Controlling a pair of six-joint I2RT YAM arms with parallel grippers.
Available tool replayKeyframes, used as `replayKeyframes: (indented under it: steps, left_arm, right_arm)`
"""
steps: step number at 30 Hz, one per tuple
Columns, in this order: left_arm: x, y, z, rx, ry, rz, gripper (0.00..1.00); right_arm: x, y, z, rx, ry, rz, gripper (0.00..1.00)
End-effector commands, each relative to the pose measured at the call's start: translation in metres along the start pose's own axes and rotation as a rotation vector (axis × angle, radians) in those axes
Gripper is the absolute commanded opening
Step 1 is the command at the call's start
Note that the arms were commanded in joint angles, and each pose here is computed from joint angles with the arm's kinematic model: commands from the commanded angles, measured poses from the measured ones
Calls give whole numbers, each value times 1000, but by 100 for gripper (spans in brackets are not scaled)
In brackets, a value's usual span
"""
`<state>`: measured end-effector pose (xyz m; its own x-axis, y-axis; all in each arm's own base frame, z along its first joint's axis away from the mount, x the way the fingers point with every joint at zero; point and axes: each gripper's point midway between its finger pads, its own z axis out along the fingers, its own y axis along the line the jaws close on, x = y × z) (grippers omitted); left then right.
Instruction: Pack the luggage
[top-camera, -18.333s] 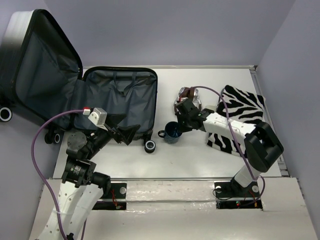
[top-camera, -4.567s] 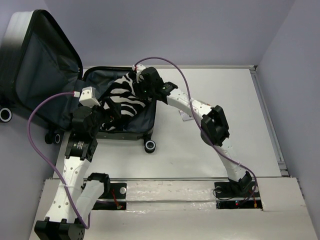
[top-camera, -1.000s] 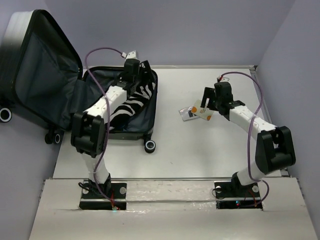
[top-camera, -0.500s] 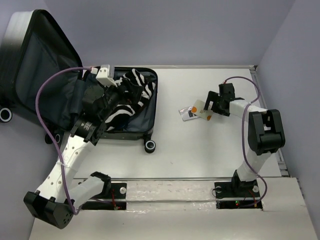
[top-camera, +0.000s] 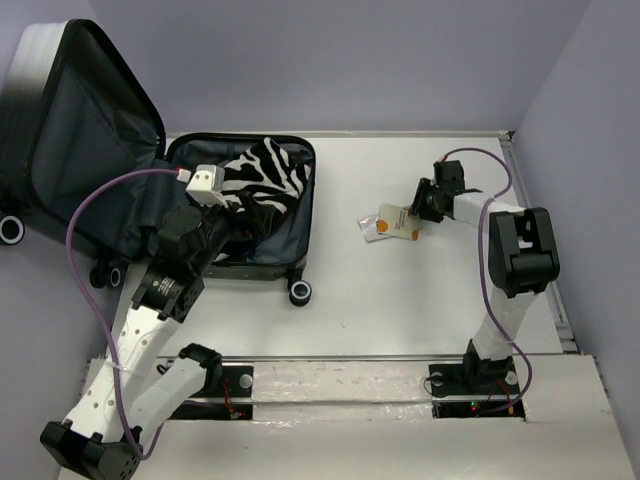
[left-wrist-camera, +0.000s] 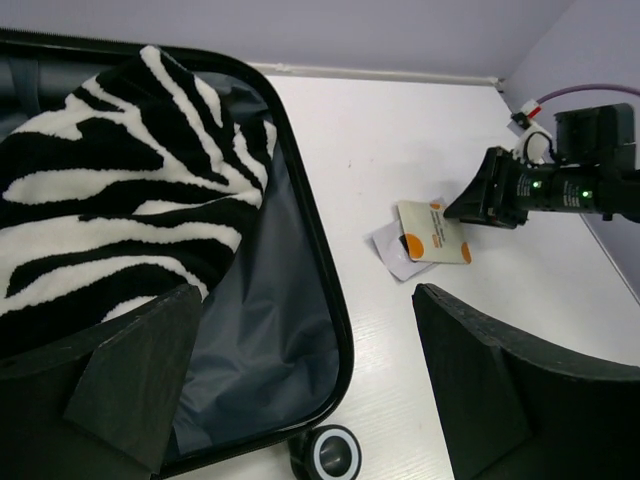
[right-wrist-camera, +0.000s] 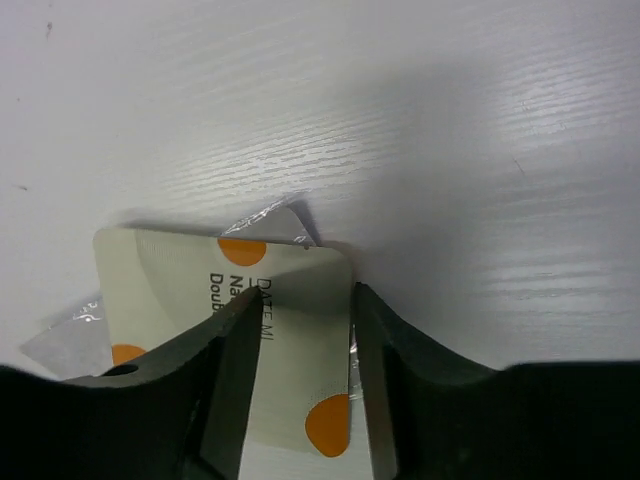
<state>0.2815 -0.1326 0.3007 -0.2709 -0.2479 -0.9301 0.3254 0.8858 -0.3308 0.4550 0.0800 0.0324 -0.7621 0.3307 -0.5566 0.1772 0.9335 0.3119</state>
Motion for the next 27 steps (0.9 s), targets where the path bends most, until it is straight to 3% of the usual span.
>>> replayKeyframes:
  steps: [1,6,9,16,27]
  left_arm:
    - [-30,-15,-14,59,-104,27,99]
    - [-36,-13,-22,49,-138,31,99]
    - [-34,-13,-20,52,-131,33,99]
    - [-32,-14,-19,57,-123,32,99]
    - [-23,-13,-11,59,-85,31,99]
  right_arm:
    - [26,-10,9,24,75,37,33]
    - [12,-3,-1,5,20,41,13]
    - [1,6,-13,-36,-25,44,8]
    - [-7,36,-50,-210,-103,30,7]
    - [53,62,-90,-360,-22,-60,7]
